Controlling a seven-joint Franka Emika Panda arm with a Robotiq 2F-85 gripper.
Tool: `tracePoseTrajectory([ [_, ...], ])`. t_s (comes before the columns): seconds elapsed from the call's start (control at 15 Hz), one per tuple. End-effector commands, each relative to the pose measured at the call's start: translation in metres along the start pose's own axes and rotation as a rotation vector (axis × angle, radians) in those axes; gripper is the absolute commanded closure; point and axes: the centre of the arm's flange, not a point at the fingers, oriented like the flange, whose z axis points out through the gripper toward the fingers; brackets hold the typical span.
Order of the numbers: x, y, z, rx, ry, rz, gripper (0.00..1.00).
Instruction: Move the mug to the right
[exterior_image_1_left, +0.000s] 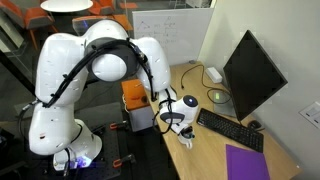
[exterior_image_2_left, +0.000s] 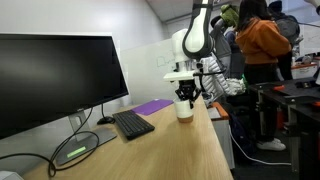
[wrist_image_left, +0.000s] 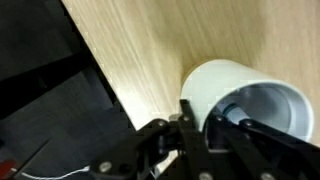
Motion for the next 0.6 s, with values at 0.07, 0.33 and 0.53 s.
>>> tracePoseTrajectory([
  [0.07,-0.001,0.0,-0.012,0.03,-0.008,-0.021,0.46],
  [0.33,-0.006,0.0,-0.038,0.039,-0.026,-0.054,0.16],
  [0.53,-0.007,-0.001,-0.07,0.024,-0.037,-0.121,0.0],
])
